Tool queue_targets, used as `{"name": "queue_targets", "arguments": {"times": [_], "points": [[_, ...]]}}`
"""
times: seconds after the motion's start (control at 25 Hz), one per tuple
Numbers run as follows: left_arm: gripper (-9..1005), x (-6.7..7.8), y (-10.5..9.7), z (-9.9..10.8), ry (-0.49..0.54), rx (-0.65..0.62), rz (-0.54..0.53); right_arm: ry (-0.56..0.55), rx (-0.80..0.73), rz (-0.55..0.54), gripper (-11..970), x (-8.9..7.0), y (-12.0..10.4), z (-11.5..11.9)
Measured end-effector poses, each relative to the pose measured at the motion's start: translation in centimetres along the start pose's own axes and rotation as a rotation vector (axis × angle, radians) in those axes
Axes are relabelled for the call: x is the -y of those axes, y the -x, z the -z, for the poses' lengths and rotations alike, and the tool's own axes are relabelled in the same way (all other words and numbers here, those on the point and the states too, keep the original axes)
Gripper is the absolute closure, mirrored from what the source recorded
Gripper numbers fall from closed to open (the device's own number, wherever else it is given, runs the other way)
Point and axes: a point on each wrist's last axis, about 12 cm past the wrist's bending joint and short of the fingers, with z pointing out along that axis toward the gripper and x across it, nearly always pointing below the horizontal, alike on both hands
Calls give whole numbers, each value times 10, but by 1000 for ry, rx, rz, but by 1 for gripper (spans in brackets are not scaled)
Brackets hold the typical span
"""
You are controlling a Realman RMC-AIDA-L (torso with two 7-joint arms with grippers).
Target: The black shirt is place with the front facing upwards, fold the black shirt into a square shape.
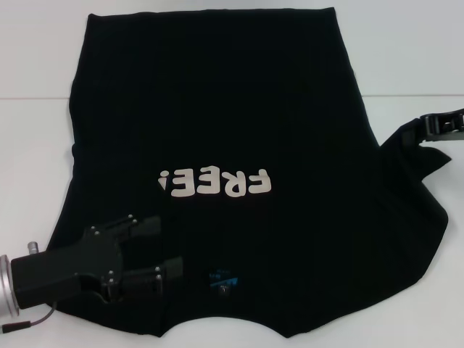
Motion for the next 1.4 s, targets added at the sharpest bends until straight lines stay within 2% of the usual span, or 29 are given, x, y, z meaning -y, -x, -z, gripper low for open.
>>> {"name": "queue_targets", "arguments": {"times": [0.28, 0.4, 0.52, 0.8, 0.92, 1.16, 1.36, 1.4], "points": [[156, 0, -1, 0, 0, 1, 2, 68, 0, -11, 948, -12, 1, -8], [157, 1, -1, 0, 1, 1, 4, 129, 21, -40, 948, -17, 0, -11], [158, 1, -1, 0, 2, 1, 5, 164, 29, -71, 948, -18, -2, -16], [160, 1, -2, -1, -1, 1, 9, 169, 26, -87, 941, -20, -5, -27], [162, 1, -2, -1, -2, 0, 10, 214, 55, -89, 933, -22, -5, -27], [164, 2, -3, -1, -3, 1, 13, 421, 118, -151, 818, -27, -13, -23], [166, 2, -4, -2, 0, 6, 28, 465, 191, -210, 723, -15, -26, -19], [166, 2, -4, -2, 0, 6, 40, 471, 207, -211, 675, -12, -30, -18]]}}
